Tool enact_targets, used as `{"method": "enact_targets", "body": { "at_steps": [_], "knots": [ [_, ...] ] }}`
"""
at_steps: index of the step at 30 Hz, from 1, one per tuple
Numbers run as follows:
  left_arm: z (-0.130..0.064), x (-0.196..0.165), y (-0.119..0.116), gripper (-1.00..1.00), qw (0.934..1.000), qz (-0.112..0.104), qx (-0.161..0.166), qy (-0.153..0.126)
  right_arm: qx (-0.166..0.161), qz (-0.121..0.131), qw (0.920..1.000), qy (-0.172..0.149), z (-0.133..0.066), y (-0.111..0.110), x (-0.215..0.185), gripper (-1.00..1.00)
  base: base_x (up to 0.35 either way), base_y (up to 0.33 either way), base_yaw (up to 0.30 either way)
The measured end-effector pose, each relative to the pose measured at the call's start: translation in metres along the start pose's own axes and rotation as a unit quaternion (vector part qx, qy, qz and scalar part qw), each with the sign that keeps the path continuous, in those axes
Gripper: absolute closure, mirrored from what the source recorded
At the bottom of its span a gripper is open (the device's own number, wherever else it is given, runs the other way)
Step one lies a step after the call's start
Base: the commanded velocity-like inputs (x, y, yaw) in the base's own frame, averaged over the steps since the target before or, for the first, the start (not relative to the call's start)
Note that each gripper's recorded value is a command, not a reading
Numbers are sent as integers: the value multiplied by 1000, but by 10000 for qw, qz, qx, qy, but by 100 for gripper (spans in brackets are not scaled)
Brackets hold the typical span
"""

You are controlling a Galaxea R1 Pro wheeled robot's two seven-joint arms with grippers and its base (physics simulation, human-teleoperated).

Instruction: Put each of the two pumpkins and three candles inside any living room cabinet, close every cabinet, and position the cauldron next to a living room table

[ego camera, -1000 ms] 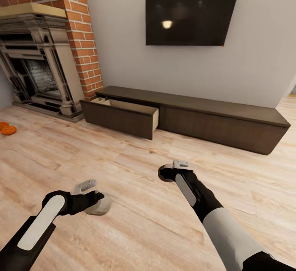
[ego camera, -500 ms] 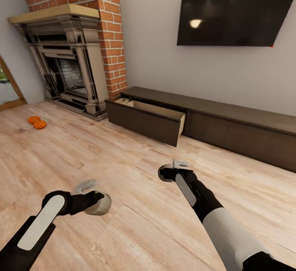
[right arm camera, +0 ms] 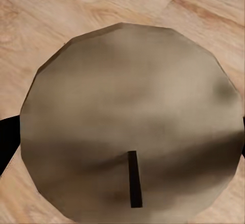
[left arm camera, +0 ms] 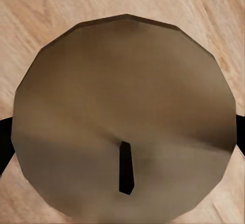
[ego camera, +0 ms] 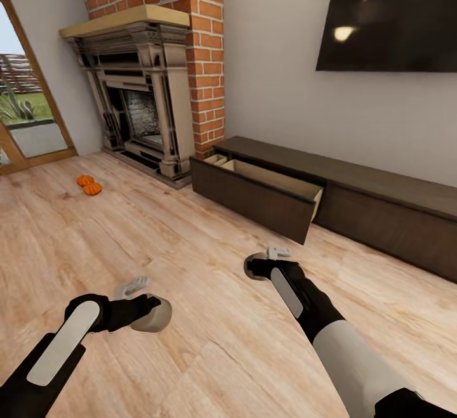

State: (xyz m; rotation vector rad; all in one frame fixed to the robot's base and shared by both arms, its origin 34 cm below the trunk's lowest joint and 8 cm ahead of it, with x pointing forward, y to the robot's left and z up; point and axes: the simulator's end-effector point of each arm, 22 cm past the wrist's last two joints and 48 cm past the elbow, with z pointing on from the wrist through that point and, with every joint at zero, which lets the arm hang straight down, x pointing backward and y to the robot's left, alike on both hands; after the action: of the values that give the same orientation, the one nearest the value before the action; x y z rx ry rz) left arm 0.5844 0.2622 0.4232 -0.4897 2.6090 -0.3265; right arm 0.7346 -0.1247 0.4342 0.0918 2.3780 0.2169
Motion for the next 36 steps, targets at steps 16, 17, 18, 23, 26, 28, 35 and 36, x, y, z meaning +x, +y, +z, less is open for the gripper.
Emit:
{"method": "enact_targets", "body": {
  "at_steps": [16, 17, 18, 23, 26, 28, 35, 36],
  "knots": [
    [0, -1, 0, 100, 10000, -14, 19, 1, -44, 2, 10000, -4, 0, 2, 0, 100, 327, 98, 6],
    [0, -1, 0, 100, 10000, -12, 17, 4, -88, 6, 10000, -4, 0, 4, 0, 100, 286, 206, 0],
    [0, -1, 0, 100, 10000, -17, 21, 3, -144, 8, 9999, -8, 0, 6, 0, 100, 282, 210, 0],
    [0, -1, 0, 100, 10000, -17, 27, 7, -294, -7, 9996, -7, -1, 13, 0, 100, 272, 223, 0],
    [0, -1, 0, 100, 10000, -18, 29, 6, -304, -12, 9995, 9, 0, 13, 1, 100, 269, 227, 0],
    [0, -1, 0, 100, 10000, -19, 29, 5, -305, -13, 9995, 15, 0, 13, 1, 100, 268, 228, 9],
    [0, -1, 0, 100, 10000, -21, 22, 3, -305, -15, 9995, 23, 0, 13, 2, 100, 268, 228, 217],
    [0, -1, 0, 100, 10000, -21, 22, 2, -305, -16, 9995, 22, 0, 13, 2, 100, 268, 228, 279]
  ]
}}
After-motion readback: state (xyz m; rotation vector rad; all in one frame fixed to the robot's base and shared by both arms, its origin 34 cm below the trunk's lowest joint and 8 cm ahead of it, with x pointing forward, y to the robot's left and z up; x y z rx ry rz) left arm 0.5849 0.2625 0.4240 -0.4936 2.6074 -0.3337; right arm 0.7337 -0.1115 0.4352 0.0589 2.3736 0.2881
